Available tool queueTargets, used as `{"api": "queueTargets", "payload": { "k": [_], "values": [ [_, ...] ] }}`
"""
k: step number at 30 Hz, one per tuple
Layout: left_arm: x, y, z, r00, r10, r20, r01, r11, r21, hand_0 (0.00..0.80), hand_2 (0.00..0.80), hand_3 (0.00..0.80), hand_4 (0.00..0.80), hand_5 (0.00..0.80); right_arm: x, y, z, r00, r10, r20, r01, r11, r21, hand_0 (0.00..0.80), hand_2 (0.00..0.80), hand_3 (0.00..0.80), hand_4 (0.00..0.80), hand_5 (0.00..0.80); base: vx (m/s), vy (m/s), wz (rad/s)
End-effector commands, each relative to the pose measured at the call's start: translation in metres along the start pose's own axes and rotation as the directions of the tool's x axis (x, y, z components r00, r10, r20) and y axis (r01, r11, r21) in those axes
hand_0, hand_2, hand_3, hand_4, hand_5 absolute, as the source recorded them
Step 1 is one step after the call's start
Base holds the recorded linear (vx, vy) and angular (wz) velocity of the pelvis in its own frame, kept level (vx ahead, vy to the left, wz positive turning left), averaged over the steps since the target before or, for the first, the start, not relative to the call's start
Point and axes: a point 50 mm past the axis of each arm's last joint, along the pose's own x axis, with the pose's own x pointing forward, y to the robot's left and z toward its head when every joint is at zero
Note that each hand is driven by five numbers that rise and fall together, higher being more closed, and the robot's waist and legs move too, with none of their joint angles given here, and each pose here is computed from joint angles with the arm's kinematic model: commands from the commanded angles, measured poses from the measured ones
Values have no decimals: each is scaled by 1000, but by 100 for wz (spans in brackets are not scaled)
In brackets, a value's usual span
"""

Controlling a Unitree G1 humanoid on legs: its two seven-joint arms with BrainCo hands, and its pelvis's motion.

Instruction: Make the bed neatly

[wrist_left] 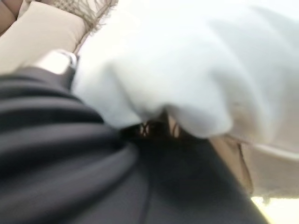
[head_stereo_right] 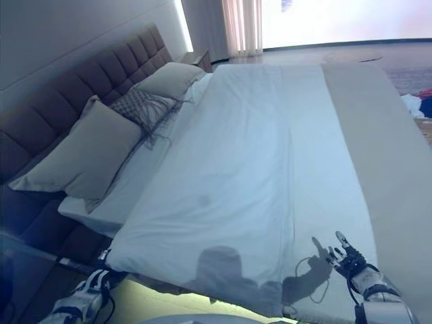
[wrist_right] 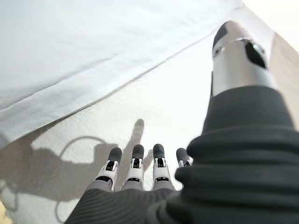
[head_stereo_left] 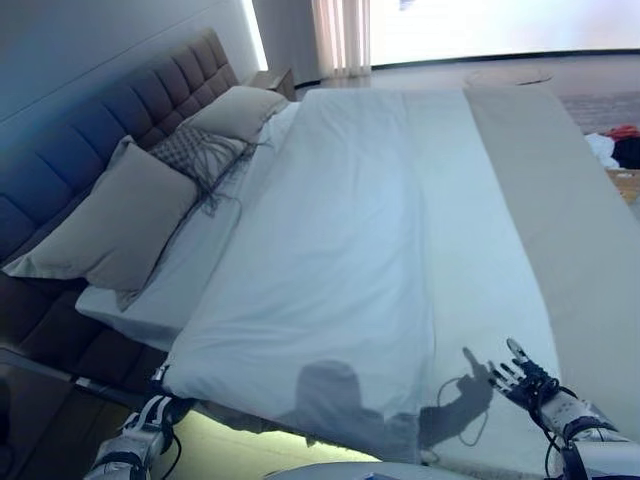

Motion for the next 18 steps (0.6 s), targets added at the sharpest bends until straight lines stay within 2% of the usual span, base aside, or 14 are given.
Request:
{"api": "queueTargets", "payload": {
  "k": [1,6,10,13,18],
  "values": [
    [-41,-7,88,967,-53,248,14,987,158,800,800,800,800,800,5,20,2,992,120,41,-124,985,120,0,0,0,0,0,-182,54,15],
    [-30,-25,91,971,-56,234,2,974,225,800,800,800,800,800,8,37,7,989,145,19,-146,987,59,0,0,0,0,0,-141,1,35],
    [-26,-31,90,982,-40,184,-15,958,287,800,800,800,800,800,6,35,14,991,127,33,-129,991,36,0,0,0,0,0,-210,29,-13],
    [-21,-42,94,976,-44,215,-13,966,258,800,800,800,800,800,4,36,20,989,143,37,-144,989,35,0,0,0,0,0,-287,141,2],
    [-28,-25,95,962,20,271,-69,982,173,800,800,800,800,800,1,15,12,994,104,41,-107,992,64,0,0,0,0,0,-141,223,-16]
  ]
}}
